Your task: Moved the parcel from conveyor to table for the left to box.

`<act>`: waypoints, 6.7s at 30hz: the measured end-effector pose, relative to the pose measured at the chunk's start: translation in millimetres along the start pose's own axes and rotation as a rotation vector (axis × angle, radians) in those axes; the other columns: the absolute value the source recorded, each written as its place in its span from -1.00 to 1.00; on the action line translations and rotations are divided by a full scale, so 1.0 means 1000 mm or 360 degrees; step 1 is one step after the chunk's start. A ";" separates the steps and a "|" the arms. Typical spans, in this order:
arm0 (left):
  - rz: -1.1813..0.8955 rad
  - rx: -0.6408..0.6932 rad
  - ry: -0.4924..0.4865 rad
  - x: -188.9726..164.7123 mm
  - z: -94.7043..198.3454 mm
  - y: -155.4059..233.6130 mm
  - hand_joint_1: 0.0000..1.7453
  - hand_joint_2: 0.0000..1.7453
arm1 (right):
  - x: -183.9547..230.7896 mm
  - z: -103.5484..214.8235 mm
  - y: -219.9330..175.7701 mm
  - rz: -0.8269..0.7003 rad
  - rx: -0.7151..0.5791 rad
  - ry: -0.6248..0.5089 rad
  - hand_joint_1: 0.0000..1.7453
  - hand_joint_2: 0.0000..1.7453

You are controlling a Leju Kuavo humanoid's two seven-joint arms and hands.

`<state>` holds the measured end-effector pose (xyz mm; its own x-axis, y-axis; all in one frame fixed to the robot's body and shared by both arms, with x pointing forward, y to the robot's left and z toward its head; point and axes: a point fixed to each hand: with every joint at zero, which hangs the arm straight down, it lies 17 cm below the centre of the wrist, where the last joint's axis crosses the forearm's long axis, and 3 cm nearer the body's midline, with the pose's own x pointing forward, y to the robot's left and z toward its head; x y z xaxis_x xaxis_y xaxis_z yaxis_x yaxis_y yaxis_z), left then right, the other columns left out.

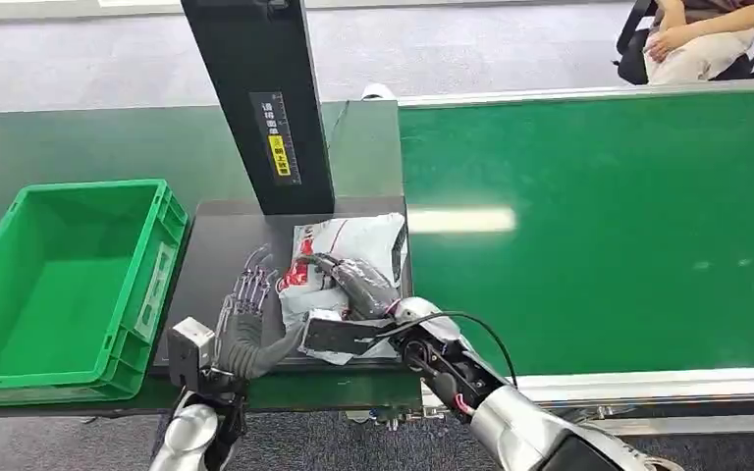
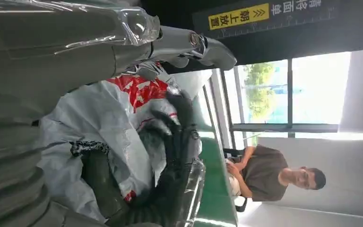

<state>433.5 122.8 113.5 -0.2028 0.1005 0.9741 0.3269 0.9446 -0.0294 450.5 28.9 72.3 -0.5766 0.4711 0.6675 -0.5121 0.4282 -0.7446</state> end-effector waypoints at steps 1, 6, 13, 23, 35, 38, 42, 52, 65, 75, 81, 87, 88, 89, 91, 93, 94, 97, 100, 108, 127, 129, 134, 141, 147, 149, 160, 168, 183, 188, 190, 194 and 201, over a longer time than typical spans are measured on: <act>0.0000 0.0000 0.0001 0.000 0.000 0.000 -1.00 1.00 | 0.002 0.000 -0.003 -0.0031 -0.0025 -0.0014 -1.00 1.00; 0.0002 0.0001 0.0008 -0.002 0.002 -0.001 -1.00 1.00 | 0.030 0.006 -0.039 -0.0599 -0.0301 -0.0237 -1.00 1.00; 0.0001 0.0001 0.0024 -0.006 0.006 -0.001 -1.00 1.00 | 0.032 0.022 -0.077 -0.0856 -0.0545 -0.0319 -1.00 1.00; -0.0012 0.0013 0.0018 -0.007 0.008 0.001 -1.00 1.00 | 0.039 0.049 -0.111 -0.1617 -0.0650 -0.0559 -1.00 1.00; -0.0954 0.0208 -0.0321 0.034 0.020 0.020 -1.00 1.00 | 0.043 0.090 -0.132 -0.1773 -0.0842 -0.0700 -1.00 1.00; -0.1030 0.0197 -0.0333 0.038 0.019 0.019 -1.00 1.00 | 0.041 0.095 -0.133 -0.1808 -0.0868 -0.0713 -1.00 1.00; -0.1489 -0.0011 -0.0286 0.021 0.017 -0.006 -1.00 1.00 | 0.039 0.105 -0.125 -0.1879 -0.0882 -0.0735 -1.00 1.00; -0.1651 -0.0565 0.0176 -0.077 0.030 -0.057 -1.00 1.00 | 0.046 0.109 -0.099 -0.1954 -0.0830 -0.0688 -1.00 1.00; -0.1654 -0.0798 0.0454 -0.128 0.054 -0.059 0.48 1.00 | 0.046 0.113 -0.095 -0.1967 -0.0869 -0.0673 -1.00 1.00; -0.1660 -0.0777 0.0404 -0.120 0.044 -0.058 1.00 1.00 | 0.045 0.115 -0.095 -0.1975 -0.0887 -0.0663 -1.00 1.00; -0.1690 -0.0678 0.0270 -0.106 0.038 -0.056 1.00 1.00 | 0.043 0.119 -0.095 -0.1980 -0.0902 -0.0649 -1.00 1.00; -0.1695 -0.0523 0.0164 -0.087 0.030 -0.049 1.00 1.00 | 0.042 0.122 -0.097 -0.1978 -0.0925 -0.0644 -1.00 1.00; -0.1692 -0.0491 0.0143 -0.082 0.028 -0.046 1.00 1.00 | 0.042 0.123 -0.098 -0.1979 -0.0927 -0.0644 -1.00 1.00; -0.1691 -0.0432 0.0102 -0.073 0.025 -0.042 1.00 1.00 | 0.042 0.124 -0.098 -0.1983 -0.0932 -0.0639 -1.00 1.00; -0.1687 -0.0316 0.0013 -0.055 0.019 -0.034 1.00 1.00 | 0.040 0.126 -0.100 -0.1993 -0.0944 -0.0636 -1.00 1.00; -0.1685 -0.0227 -0.0043 -0.042 0.014 -0.026 1.00 1.00 | 0.040 0.127 -0.102 -0.1991 -0.0959 -0.0635 -1.00 1.00; -0.1682 -0.0188 -0.0071 -0.035 0.012 -0.023 1.00 1.00 | 0.039 0.128 -0.103 -0.1992 -0.0966 -0.0634 -1.00 1.00; -0.1668 0.0017 -0.0209 -0.005 0.008 -0.009 1.00 1.00 | 0.038 0.130 -0.105 -0.1998 -0.0988 -0.0628 -1.00 1.00; -0.1642 0.0290 -0.0396 0.039 0.004 0.014 1.00 1.00 | 0.036 0.133 -0.108 -0.2008 -0.1014 -0.0621 -1.00 1.00; -0.1638 0.0478 -0.0523 0.077 0.004 0.035 1.00 1.00 | 0.038 0.133 -0.112 -0.2005 -0.1022 -0.0629 -1.00 1.00; -0.2383 0.1097 -0.1185 0.265 0.018 0.130 1.00 1.00 | 0.030 0.136 -0.109 -0.2033 -0.1069 -0.0641 -1.00 1.00; -0.2458 0.1162 -0.1236 0.288 0.015 0.142 1.00 1.00 | 0.029 0.134 -0.111 -0.2030 -0.1073 -0.0638 -1.00 1.00; -0.2561 0.1318 -0.1292 0.327 0.018 0.178 1.00 1.00 | 0.024 0.135 -0.107 -0.2028 -0.1075 -0.0606 -1.00 1.00; -0.2803 0.1485 -0.1216 0.370 0.005 0.238 1.00 1.00 | 0.019 0.137 -0.100 -0.2019 -0.1070 -0.0570 -1.00 1.00; -0.2897 0.1679 -0.0818 0.383 -0.015 0.314 1.00 1.00 | 0.019 0.136 -0.096 -0.2017 -0.1058 -0.0552 -1.00 1.00; -0.2855 0.1844 -0.0511 0.385 -0.024 0.362 1.00 1.00 | 0.019 0.136 -0.095 -0.2017 -0.1050 -0.0546 -1.00 1.00; -0.2757 0.1670 0.0708 0.298 -0.053 0.491 1.00 1.00 | 0.019 0.134 -0.091 -0.2020 -0.1010 -0.0526 -1.00 1.00; -0.2738 0.1397 0.1489 0.218 -0.015 0.525 1.00 1.00 | 0.025 0.124 -0.087 -0.2000 -0.0936 -0.0529 -1.00 1.00; -0.2666 0.1053 0.2127 0.156 0.036 0.536 -1.00 1.00 | 0.024 0.107 -0.079 -0.2012 -0.0859 -0.0514 -1.00 1.00; -0.2683 0.1123 0.2018 0.163 0.029 0.536 -1.00 1.00 | 0.022 0.105 -0.076 -0.2026 -0.0857 -0.0503 -1.00 1.00; -0.2709 0.1212 0.1866 0.175 0.019 0.536 -1.00 1.00 | 0.023 0.104 -0.075 -0.2032 -0.0852 -0.0498 -1.00 1.00; -0.2702 0.1420 0.1459 0.205 -0.002 0.531 -1.00 1.00 | 0.022 0.102 -0.074 -0.2046 -0.0848 -0.0472 -1.00 1.00; -0.2353 0.1542 0.0799 0.232 -0.035 0.509 -1.00 1.00 | 0.018 0.103 -0.074 -0.2066 -0.0875 -0.0454 -1.00 1.00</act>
<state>585.6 616.0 332.8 0.5260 -0.8022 0.2825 -0.4629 0.0086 0.8864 412.7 -73.4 138.9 -0.0405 -0.6155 0.7871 -0.4965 0.6960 0.5187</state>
